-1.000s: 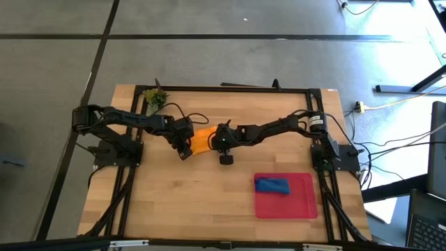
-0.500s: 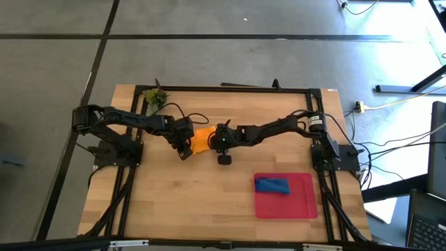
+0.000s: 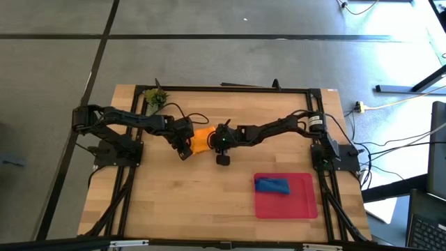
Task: Roll microfiber towels into tight, uniform cylinder then place into a basket
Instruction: Roll the orange microfiber towel
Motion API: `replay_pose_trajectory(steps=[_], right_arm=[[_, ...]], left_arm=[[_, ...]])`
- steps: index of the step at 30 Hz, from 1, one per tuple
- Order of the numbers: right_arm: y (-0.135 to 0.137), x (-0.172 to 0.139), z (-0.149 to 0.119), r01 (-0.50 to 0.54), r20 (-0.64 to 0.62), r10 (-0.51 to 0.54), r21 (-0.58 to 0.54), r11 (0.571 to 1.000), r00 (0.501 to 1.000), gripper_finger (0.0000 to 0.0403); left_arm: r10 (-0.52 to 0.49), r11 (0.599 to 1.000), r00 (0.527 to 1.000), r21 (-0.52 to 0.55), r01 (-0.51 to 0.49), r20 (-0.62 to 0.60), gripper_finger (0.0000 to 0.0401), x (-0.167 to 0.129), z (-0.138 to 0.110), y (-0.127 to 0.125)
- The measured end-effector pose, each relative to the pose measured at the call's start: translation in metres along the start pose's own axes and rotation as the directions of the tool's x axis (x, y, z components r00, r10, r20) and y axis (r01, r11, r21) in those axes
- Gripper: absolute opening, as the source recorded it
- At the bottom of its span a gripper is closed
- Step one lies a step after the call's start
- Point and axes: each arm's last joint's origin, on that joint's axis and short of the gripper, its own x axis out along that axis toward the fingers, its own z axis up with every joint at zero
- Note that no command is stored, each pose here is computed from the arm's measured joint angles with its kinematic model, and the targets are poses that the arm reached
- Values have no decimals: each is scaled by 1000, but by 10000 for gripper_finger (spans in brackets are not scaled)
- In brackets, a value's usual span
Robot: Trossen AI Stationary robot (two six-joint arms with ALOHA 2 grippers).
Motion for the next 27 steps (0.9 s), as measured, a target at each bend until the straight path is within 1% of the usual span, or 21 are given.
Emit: replay_pose_trajectory(steps=[2,5,7,9,10,13,16,18,20,22,24,27], right_arm=[[0,0,0,-3,-2,3,1,1000,1000,76],[1,1,-1,-15,-10,16,35,999,1000,69],[1,1,-4,-51,-40,52,41,998,998,48],[2,0,-7,-89,-76,92,50,995,993,18],[2,-1,-8,-105,-89,109,50,993,990,12],[3,-2,-8,-165,-107,174,89,982,979,11],[-1,-4,-6,-259,-139,280,152,954,950,6],[-7,-7,-3,-293,-170,324,186,938,931,6],[-16,-10,1,-333,-181,380,244,911,907,4],[-26,-13,7,-403,-146,463,314,860,874,4],[-37,-16,12,-455,-96,524,383,804,846,3],[-50,-19,14,-479,-52,570,483,733,820,2]], left_arm=[[0,1000,1000,0,0,0,0,0,0,0],[1,1000,1000,0,-1,-2,0,0,0,0],[4,1000,1000,-2,-4,-8,0,0,-1,0],[6,1000,1000,-4,-6,-12,0,0,-1,0],[7,1000,1000,-4,-7,-15,0,0,-1,1],[11,1000,1000,-4,-11,-13,0,0,-1,1],[16,1000,1000,-2,-16,-11,0,0,-1,1],[16,1000,1000,1,-16,-4,0,0,-1,0],[24,999,1000,23,-24,5,0,0,0,0],[33,998,999,50,-33,9,0,0,0,0],[42,997,999,68,-42,8,0,0,0,1],[49,995,999,81,-50,11,0,0,0,0]])
